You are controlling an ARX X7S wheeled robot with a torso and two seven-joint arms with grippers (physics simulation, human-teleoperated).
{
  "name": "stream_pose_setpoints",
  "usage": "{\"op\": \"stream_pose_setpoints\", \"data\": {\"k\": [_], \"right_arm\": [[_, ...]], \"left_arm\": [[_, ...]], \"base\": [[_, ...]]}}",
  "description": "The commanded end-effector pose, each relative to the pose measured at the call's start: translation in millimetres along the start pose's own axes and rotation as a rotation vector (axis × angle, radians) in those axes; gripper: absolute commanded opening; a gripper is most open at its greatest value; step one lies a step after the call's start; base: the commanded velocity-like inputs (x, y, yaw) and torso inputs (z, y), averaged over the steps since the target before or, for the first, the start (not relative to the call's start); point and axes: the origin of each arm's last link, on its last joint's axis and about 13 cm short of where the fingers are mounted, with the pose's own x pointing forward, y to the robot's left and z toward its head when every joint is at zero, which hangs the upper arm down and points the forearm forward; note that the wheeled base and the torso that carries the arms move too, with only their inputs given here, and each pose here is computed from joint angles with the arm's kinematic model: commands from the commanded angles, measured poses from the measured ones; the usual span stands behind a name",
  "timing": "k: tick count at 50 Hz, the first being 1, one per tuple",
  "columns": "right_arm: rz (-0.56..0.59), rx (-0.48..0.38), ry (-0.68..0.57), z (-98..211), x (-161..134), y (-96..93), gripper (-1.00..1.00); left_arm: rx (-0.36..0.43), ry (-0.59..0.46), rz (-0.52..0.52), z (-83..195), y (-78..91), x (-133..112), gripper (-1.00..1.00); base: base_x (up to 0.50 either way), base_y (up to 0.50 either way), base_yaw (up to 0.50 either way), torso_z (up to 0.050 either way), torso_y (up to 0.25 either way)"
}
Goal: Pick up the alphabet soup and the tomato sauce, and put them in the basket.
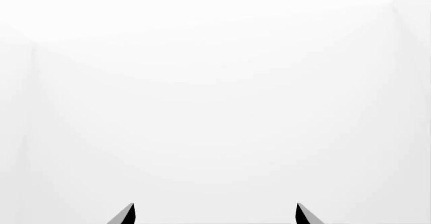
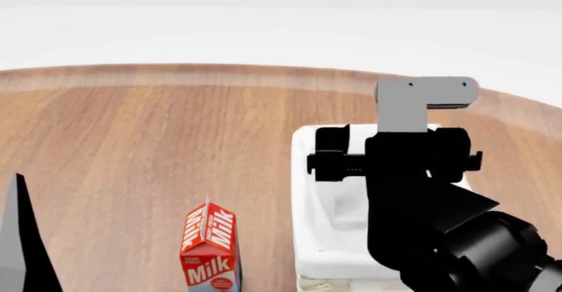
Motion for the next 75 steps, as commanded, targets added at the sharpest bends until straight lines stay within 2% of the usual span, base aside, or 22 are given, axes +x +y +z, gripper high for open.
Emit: {"op": "stream_pose_setpoints", "data": {"k": [1, 7, 22, 32, 36, 38, 40, 46, 47, 49, 51, 52, 53, 54, 55, 59, 68, 75], "right_arm": [[0.089, -0.07, -0.077, 26, -19, 2.1, 1.0], [0.13, -0.098, -0.093, 31, -27, 3.0, 1.0], [0.318, -0.218, -0.1, 36, -56, 7.5, 1.0], [0.42, -0.274, -0.116, 39, -86, 12.0, 1.0], [0.45, -0.322, -0.124, 35, -101, 15.6, 1.0], [0.464, -0.351, -0.131, 32, -108, 16.8, 1.0], [0.483, -0.338, -0.124, 23, -111, 17.8, 1.0], [0.518, -0.401, -0.125, 23, -132, 18.4, 1.0], [0.523, -0.387, -0.118, 14, -133, 18.1, 1.0], [0.529, -0.403, -0.113, 18, -139, 17.5, 1.0], [0.549, -0.38, -0.093, 12, -141, 17.1, 1.0], [0.548, -0.405, -0.089, 14, -143, 16.3, 1.0], [0.554, -0.388, -0.087, 6, -144, 16.2, 1.0], [0.57, -0.373, -0.08, 12, -147, 16.0, 1.0], [0.568, -0.387, -0.082, 3, -151, 16.9, 1.0], [0.611, -0.437, -0.056, -1, -167, 18.8, 1.0], [0.645, -0.453, 0.025, -31, -179, 15.9, 1.0], [0.656, -0.457, 0.06, -38, -185, 11.8, 1.0]], "left_arm": [[0.001, 0.001, -0.004, 0, -0.8, 0, 1.0], [0.002, -0.001, -0.004, 1, -0.6, 0, 1.0], [0.003, 0.002, -0.008, 0, -2.1, 1, 1.0], [0.004, 0.006, -0.011, -1, -3.0, 0, 1.0], [0.004, 0.008, -0.009, -2, -2.6, 0, 1.0], [0.005, 0.01, -0.01, -3, -3.0, 0, 1.0], [0.005, 0.011, -0.012, -3, -3.4, 0, 1.0], [0.005, 0.01, -0.014, -1, -3.7, 0, 1.0], [0.008, 0.011, -0.015, -1, -3.7, 0, 1.0], [0.006, 0.01, -0.014, -1, -3.7, 0, 1.0], [0.006, 0.01, -0.014, -1, -3.7, 0, 1.0], [0.008, 0.01, -0.016, -1, -4.2, 1, 1.0], [0.005, 0.011, -0.017, -1, -4.4, 1, 1.0], [0.006, 0.011, -0.017, 0, -4.5, 0, 1.0], [0.007, 0.011, -0.018, 0, -4.5, 0, 1.0], [0.007, 0.014, -0.015, -1, -3.9, 0, 1.0], [0.008, 0.016, -0.019, -1, -4.7, 0, 1.0], [0.01, 0.018, -0.02, -1, -5.1, 0, 1.0]], "base": [[0.0, 0.0, 0.0, 0.0, 0.0], [0.0, 0.0, 0.0, 0.0, 0.0], [0.0, 0.0, 0.0, 0.0, 0.0], [0.0, 0.0, 0.0, 0.0, 0.0], [0.0, 0.0, 0.0, 0.0, 0.0], [0.0, 0.0, 0.0, 0.0, 0.0], [0.0, 0.0, 0.0, 0.0, 0.0], [0.0, 0.0, 0.0, 0.0, 0.0], [0.0, 0.0, 0.0, 0.0, 0.0], [0.0, 0.0, 0.0, 0.0, 0.0], [0.0, 0.0, 0.0, 0.0, 0.0], [0.0, 0.0, 0.0, 0.0, 0.0], [0.0, 0.0, 0.0, 0.0, 0.0], [0.0, 0.0, 0.0, 0.0, 0.0], [0.0, 0.0, 0.0, 0.0, 0.0], [0.0, 0.0, 0.0, 0.0, 0.0], [0.0, 0.0, 0.0, 0.0, 0.0], [0.0, 0.0, 0.0, 0.0, 0.0]]}}
